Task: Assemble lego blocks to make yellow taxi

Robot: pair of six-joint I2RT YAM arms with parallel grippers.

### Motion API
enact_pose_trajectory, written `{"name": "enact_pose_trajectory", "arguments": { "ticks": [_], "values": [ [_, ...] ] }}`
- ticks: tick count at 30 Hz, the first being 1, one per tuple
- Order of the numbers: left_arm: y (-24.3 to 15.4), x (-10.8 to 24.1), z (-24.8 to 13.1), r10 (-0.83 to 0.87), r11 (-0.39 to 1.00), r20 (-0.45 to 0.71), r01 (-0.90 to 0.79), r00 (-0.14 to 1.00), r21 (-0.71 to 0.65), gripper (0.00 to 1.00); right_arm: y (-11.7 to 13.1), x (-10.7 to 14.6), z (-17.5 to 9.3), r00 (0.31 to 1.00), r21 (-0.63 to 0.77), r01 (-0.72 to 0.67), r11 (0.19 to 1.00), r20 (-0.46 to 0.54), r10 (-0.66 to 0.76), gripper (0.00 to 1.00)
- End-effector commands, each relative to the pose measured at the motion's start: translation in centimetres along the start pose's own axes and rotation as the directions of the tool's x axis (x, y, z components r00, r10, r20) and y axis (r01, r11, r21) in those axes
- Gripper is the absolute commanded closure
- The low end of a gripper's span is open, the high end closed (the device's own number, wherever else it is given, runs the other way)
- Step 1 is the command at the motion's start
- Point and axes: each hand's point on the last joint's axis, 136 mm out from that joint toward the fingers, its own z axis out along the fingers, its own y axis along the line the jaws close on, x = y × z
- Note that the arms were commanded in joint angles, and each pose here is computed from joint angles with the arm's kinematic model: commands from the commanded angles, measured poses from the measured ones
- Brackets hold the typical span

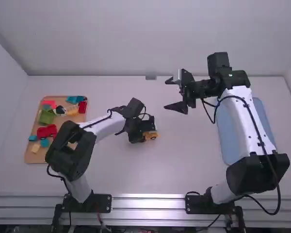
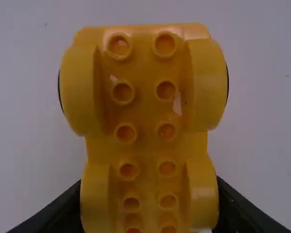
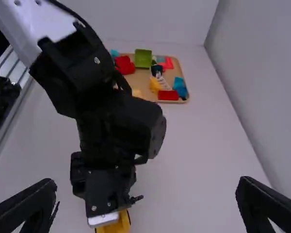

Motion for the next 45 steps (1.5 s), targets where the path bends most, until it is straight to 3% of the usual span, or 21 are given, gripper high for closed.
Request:
{"name": "enact_pose_trajectory", "arguments": {
  "ticks": [1, 6, 12, 18, 26, 29, 30, 35, 45],
  "values": [
    [-0.4, 0.9, 1.4, -0.023, 0.999, -0.042, 0.024, 0.999, 0.024, 0.73, -0.1, -1.1, -0.3, 0.999, 0.009, 0.032, 0.999, 0.011, -0.032, 0.01],
    [-0.3, 1.3, 1.7, -0.014, 1.000, -0.074, 0.015, 0.997, 0.006, 0.70, -0.3, -1.0, -0.6, 0.999, 0.016, 0.029, 0.999, 0.013, -0.029, 0.01],
    [-1.5, 0.4, 1.8, 0.044, 0.996, -0.009, -0.044, 0.999, 0.075, 0.64, -0.4, -1.1, -0.5, 0.999, 0.017, 0.037, 0.999, 0.014, -0.038, 0.01],
    [-0.3, 1.8, 2.2, 0.051, 0.999, -0.079, -0.051, 0.996, 0.000, 0.61, -0.1, -1.2, -0.2, 0.999, 0.008, 0.045, 0.999, 0.015, -0.045, 0.01],
    [-0.7, 2.7, 2.6, 0.274, 0.962, -0.095, -0.273, 0.957, 0.024, 0.59, -0.7, -1.4, -0.2, 1.000, 0.023, 0.012, 1.000, 0.021, -0.012, 0.01],
    [-0.7, 2.5, 2.6, 0.281, 0.960, -0.092, -0.281, 0.955, 0.021, 0.48, -0.9, -1.5, -0.2, 1.000, 0.029, -0.003, 1.000, 0.023, 0.002, 0.01],
    [-0.4, 2.4, 2.5, 0.279, 0.960, -0.092, -0.279, 0.956, 0.015, 0.01, -0.8, -1.5, -0.2, 1.000, 0.028, -0.002, 1.000, 0.024, 0.001, 0.01],
    [1.5, 1.7, 1.3, 0.230, 0.970, -0.120, -0.237, 0.966, -0.048, 0.01, -0.8, -1.7, 0.1, 1.000, 0.023, 0.010, 1.000, 0.027, -0.010, 0.01],
    [4.9, -3.3, -9.8, -0.080, 0.981, -0.045, 0.071, 0.996, -0.178, 0.01, -1.2, -2.0, 0.0, 0.998, 0.040, 0.043, 0.998, 0.033, -0.044, 0.01]
  ]
}}
